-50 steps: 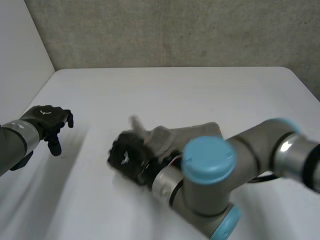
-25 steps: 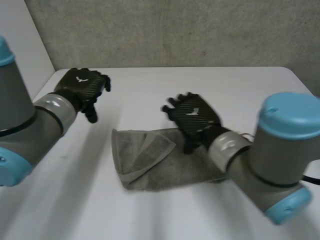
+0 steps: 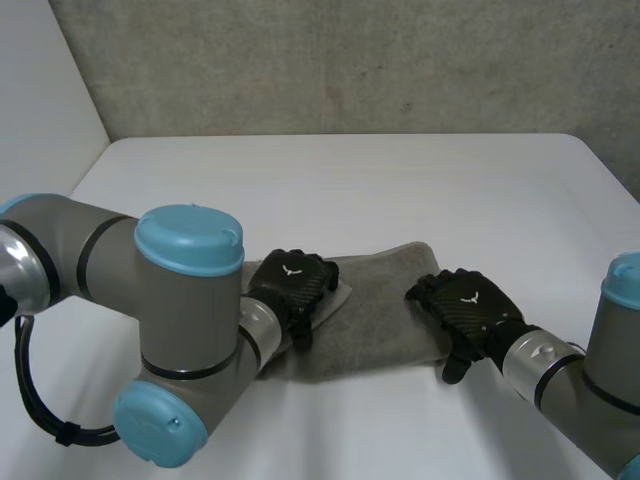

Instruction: Fold the towel.

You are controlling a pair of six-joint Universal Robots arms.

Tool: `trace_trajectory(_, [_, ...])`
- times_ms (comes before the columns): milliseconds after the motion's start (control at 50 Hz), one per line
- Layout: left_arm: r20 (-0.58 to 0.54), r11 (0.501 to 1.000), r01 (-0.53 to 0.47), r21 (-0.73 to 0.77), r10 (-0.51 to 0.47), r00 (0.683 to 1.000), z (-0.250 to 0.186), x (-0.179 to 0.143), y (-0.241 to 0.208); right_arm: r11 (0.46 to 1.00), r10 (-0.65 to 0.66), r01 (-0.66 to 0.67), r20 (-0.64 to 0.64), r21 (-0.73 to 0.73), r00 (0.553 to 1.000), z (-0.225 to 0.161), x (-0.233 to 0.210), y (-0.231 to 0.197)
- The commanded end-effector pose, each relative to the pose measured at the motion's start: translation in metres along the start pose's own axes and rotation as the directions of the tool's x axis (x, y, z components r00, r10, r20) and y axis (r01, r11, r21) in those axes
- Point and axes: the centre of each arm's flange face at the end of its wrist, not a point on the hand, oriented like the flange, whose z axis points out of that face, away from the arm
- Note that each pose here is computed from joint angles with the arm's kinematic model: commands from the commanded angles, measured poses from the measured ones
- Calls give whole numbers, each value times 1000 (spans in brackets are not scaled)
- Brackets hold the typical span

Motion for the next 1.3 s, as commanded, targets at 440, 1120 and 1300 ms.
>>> trace_trajectory(440, [282,997,-72,-5,71,957,51,-56,20,984,-170,174,-83,44,982,6,1,5])
trace_trajectory(1120, [470,998,-10,62,-21,882,-42,-126,-13,625,-751,614,155,483,642,14,-183,-62])
trace_trajectory(1300, [460,997,-1,75,-34,887,-48,-134,-13,621,-761,609,194,493,619,18,-197,-49])
